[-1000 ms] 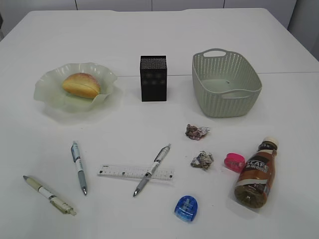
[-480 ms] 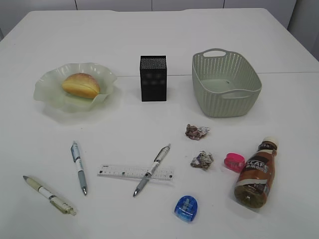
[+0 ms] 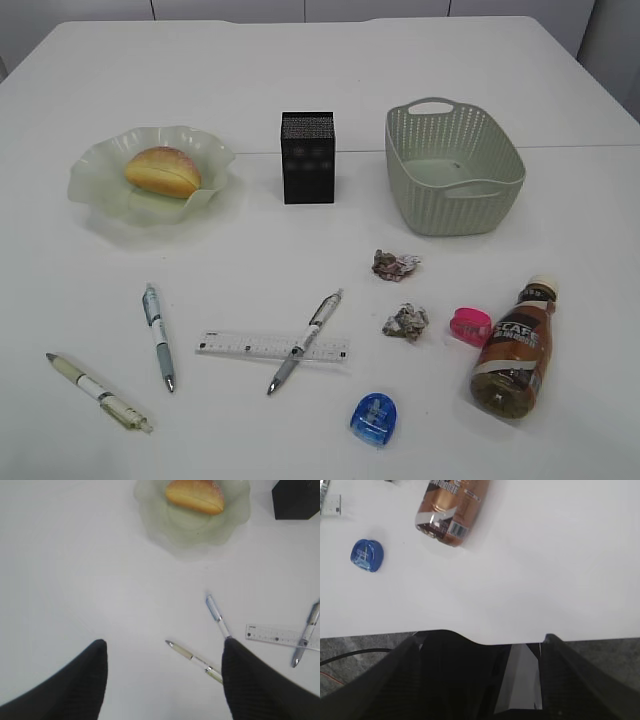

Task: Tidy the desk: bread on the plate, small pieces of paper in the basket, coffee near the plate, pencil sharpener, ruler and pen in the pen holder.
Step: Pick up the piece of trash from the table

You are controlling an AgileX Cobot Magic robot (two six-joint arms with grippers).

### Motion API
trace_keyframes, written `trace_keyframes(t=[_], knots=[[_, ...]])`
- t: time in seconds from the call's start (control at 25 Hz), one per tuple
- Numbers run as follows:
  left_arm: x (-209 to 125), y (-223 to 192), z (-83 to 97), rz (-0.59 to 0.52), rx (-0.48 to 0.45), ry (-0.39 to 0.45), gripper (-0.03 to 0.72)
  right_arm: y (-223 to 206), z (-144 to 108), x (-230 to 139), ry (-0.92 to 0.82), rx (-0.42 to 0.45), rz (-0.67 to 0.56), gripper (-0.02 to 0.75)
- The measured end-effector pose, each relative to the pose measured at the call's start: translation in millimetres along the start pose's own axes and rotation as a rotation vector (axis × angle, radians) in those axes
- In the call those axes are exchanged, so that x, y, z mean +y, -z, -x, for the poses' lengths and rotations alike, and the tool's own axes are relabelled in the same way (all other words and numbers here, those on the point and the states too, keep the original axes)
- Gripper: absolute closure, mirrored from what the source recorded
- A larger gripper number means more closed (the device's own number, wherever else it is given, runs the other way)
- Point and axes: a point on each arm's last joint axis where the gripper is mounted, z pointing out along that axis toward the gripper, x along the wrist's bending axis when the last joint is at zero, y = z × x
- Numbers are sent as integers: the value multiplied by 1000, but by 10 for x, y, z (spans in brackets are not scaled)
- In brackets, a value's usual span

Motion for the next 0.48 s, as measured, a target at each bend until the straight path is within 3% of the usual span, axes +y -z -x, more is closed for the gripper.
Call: trace_keyframes(t=[0.2,0.48], knots=[[-218,-26,-33,-41,6,-1,176,94,-46,144,50,7,51,164],[-275,48,-44,-26,4,-1,176,196,-181,678,163,16,46,164]])
